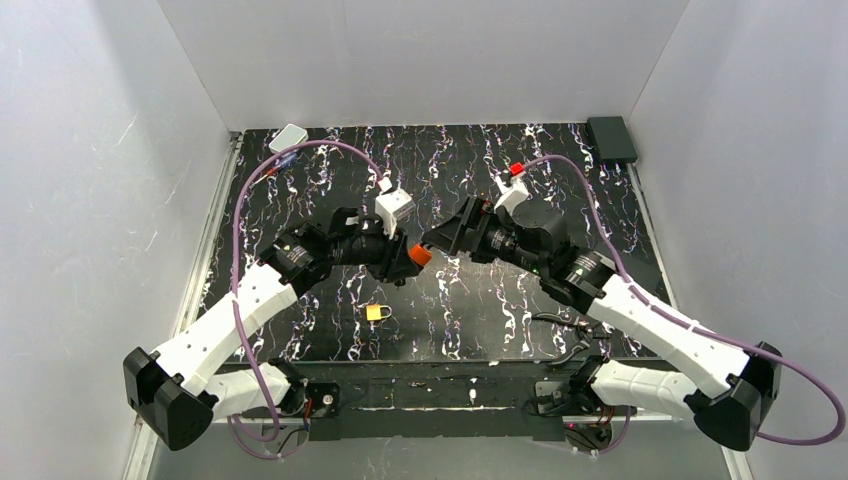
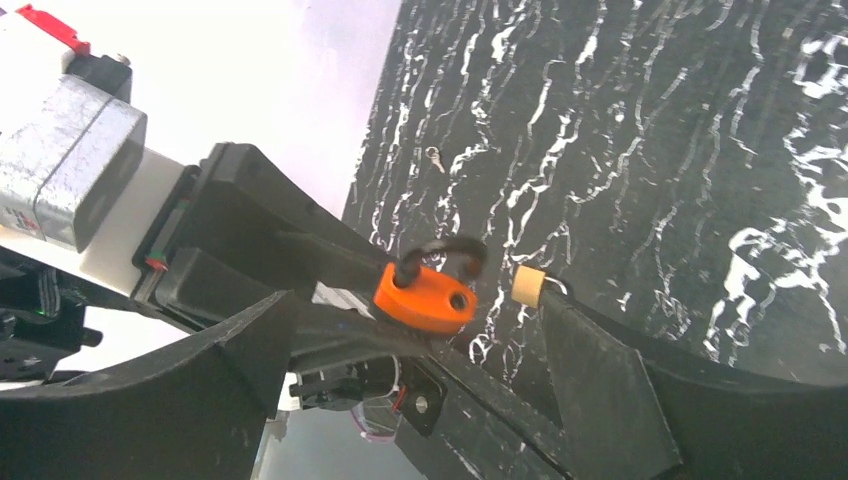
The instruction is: Unlock with the key
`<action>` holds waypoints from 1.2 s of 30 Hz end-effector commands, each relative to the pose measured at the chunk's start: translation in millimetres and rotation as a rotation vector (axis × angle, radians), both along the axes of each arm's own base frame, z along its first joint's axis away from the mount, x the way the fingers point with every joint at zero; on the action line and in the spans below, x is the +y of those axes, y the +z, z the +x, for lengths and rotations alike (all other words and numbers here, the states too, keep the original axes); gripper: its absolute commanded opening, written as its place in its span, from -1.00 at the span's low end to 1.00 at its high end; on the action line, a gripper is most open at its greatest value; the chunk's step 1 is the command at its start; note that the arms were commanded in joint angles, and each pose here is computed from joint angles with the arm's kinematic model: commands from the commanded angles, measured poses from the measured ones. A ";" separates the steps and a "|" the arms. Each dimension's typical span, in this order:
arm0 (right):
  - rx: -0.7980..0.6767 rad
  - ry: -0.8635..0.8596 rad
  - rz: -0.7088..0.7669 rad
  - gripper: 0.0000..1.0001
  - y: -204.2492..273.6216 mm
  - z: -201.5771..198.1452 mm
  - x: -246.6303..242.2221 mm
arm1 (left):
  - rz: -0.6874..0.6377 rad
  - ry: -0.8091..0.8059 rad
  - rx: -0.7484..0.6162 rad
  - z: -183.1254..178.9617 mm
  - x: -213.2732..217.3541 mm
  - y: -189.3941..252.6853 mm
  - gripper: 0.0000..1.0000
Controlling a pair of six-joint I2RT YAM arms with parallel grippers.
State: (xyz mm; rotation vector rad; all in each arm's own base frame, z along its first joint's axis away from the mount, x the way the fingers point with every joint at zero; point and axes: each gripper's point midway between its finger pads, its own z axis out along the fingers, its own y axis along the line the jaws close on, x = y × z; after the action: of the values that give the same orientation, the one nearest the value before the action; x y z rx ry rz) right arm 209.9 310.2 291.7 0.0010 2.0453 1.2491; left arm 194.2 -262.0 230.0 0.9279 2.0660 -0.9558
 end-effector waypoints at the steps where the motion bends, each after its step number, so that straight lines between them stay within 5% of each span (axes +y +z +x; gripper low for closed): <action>1: 0.028 -0.086 -0.022 0.96 8.8 -1.8 -21.6 | 0.005 0.057 -0.088 9.2 9.0 12.5 -1.00; 7: 0.041 -0.027 0.064 0.65 11.0 -6.9 -6.1 | 0.008 0.047 -0.074 8.1 7.6 10.3 -1.00; 11: 0.047 0.047 0.108 0.63 15.3 -10.3 11.3 | -0.008 0.025 -0.059 3.2 5.3 11.5 -1.00; 21: 0.064 0.053 0.098 0.39 6.4 0.6 26.4 | -0.043 -0.020 -0.044 -5.7 0.6 16.0 -1.00; 36: 0.028 0.054 0.075 -0.27 -1.0 12.7 36.4 | -0.090 -0.090 -0.017 -19.4 -5.6 21.6 -1.00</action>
State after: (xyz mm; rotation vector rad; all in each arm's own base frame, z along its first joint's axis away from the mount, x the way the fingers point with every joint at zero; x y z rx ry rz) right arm 216.5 338.8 264.9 0.0455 2.1344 1.3256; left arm 189.8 -260.6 229.5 0.9352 2.0753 -0.9671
